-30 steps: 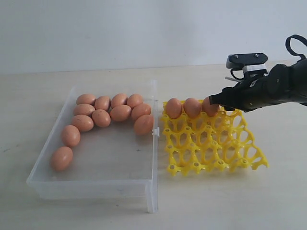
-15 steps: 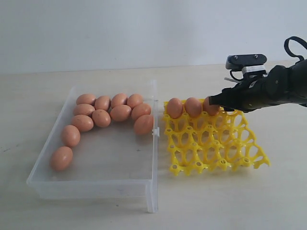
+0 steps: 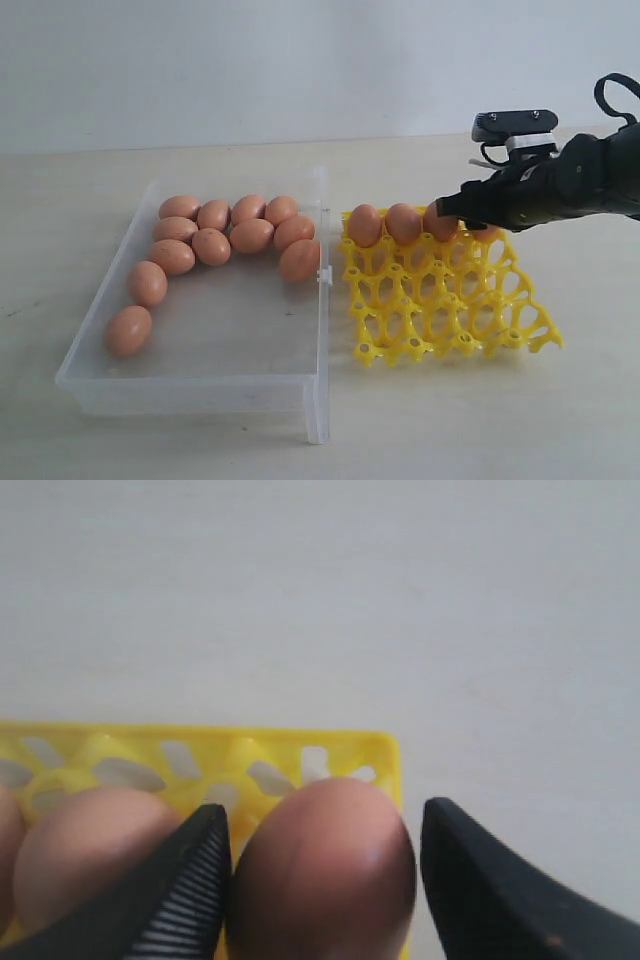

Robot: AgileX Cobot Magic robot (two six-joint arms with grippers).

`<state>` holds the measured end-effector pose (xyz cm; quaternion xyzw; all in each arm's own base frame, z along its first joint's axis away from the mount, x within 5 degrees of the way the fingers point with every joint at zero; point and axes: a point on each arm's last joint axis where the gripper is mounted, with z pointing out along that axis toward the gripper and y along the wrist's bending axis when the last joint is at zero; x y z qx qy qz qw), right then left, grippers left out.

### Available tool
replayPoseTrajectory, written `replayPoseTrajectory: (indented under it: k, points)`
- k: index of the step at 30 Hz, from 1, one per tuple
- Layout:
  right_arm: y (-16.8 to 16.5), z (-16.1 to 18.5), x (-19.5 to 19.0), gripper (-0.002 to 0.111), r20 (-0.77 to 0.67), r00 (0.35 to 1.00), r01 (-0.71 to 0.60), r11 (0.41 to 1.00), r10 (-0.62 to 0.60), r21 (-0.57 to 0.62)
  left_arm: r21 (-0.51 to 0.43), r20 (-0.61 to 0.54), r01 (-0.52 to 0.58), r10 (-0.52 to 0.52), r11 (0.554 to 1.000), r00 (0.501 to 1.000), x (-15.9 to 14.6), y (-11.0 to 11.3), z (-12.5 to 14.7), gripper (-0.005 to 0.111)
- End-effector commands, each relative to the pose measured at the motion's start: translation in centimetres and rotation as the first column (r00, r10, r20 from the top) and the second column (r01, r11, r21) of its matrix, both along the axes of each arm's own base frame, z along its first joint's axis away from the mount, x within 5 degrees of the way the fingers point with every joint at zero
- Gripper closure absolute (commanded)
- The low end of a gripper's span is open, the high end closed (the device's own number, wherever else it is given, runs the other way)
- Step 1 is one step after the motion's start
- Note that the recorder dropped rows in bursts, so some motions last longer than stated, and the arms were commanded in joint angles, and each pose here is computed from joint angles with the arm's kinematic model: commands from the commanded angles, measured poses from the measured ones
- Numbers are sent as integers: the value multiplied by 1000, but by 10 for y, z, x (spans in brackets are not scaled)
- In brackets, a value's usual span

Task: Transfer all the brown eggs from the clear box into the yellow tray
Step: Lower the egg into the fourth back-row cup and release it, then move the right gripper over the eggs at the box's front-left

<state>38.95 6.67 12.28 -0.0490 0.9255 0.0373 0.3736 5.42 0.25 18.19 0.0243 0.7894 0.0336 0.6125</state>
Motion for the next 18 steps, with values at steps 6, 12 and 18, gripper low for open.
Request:
replayPoseTrajectory:
  k: [6,12,18]
  points:
    - [1,49,-2,53,123,992,-8,1000,6,17,-7,23,-1,1,1000,1000,0,0,3,107]
    - [21,92,-17,53,196,978,-76,996,67,36,-7,23,-1,1,1000,1000,0,0,3,107]
    - [73,115,-48,54,166,962,-228,971,215,67,-7,23,-1,1,1000,1000,0,0,3,107]
